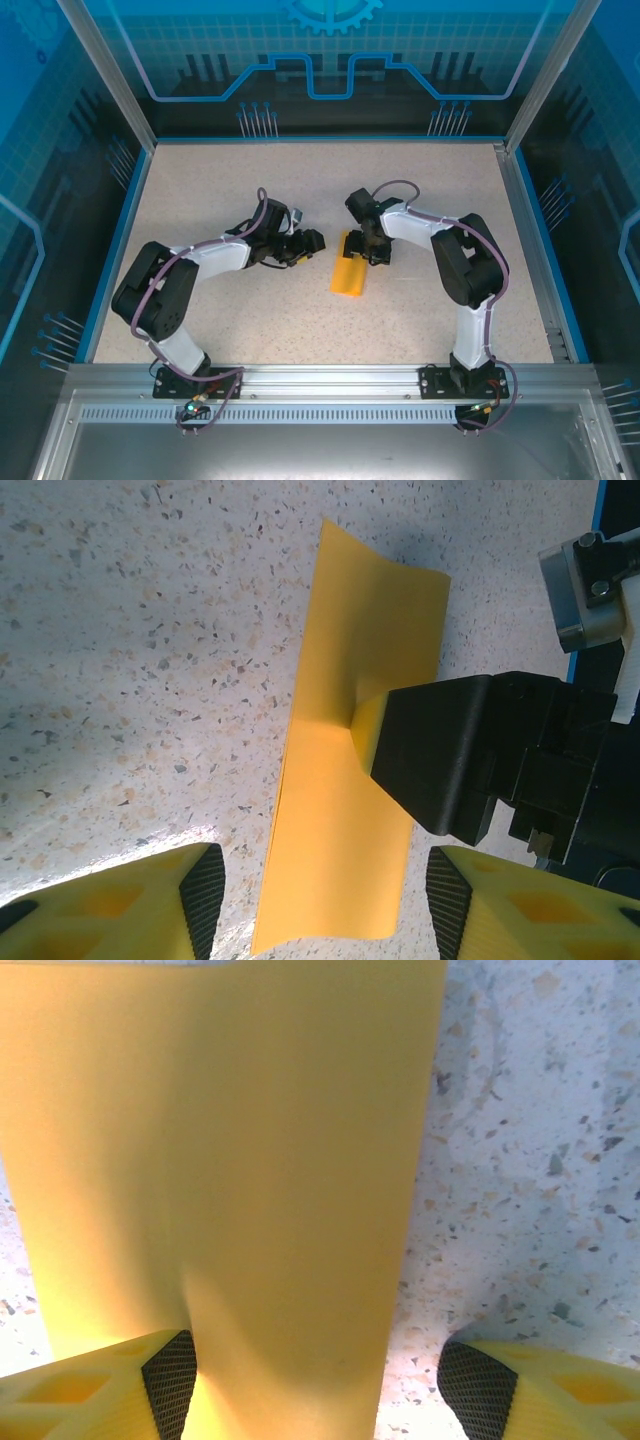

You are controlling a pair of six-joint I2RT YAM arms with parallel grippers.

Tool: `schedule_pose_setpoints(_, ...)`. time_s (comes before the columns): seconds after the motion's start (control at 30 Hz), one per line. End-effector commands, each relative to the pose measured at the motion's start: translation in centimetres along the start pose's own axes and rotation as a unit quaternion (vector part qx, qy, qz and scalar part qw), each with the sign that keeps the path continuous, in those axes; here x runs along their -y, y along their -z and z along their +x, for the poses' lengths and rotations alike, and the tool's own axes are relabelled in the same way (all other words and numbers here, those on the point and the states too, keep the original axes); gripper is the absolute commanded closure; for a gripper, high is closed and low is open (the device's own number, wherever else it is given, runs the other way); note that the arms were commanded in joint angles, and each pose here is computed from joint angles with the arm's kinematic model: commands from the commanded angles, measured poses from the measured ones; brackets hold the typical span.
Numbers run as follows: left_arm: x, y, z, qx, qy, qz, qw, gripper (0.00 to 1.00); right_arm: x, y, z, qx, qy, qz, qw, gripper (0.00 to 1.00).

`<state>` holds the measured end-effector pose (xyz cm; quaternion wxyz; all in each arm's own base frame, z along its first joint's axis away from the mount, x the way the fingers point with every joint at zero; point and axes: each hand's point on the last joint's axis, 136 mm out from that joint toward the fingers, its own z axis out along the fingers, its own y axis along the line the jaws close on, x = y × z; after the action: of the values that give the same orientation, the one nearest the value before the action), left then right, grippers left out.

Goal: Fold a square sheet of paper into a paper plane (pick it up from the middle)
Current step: Hold the square sheet of paper at the center of the table.

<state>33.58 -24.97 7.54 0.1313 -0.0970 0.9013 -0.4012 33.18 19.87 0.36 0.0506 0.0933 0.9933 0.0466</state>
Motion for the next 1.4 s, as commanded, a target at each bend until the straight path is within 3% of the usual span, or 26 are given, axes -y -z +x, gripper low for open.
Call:
schedule_pose_setpoints(0.0, 0.8, -0.4, 0.1, -0.01, 0.0, 0.01, 1.0, 0.41, 4.8, -5.8, 3.9, -0.072, 0.005, 0.091, 0.993, 0.27)
schedule_pose_setpoints(0.37, 1.0, -1.2, 0.7, -0.025, -0.004, 0.01, 1.0, 0.48, 4.7, -6.3, 4.0, -0.08, 0.014, 0.089, 0.993, 0.26)
schedule_pose_setpoints(0.93, 2.3, -3.2, 2.5, -0.079, -0.014, 0.027, 0.996, 0.72, 4.8, -7.0, 4.2, -0.092, 0.001, 0.091, 0.992, 0.26)
schedule_pose_setpoints(1.37, 2.0, -4.7, 3.6, -0.109, -0.018, 0.008, 0.994, 0.81, 4.8, -7.5, 4.4, -0.102, -0.01, 0.09, 0.991, 0.24)
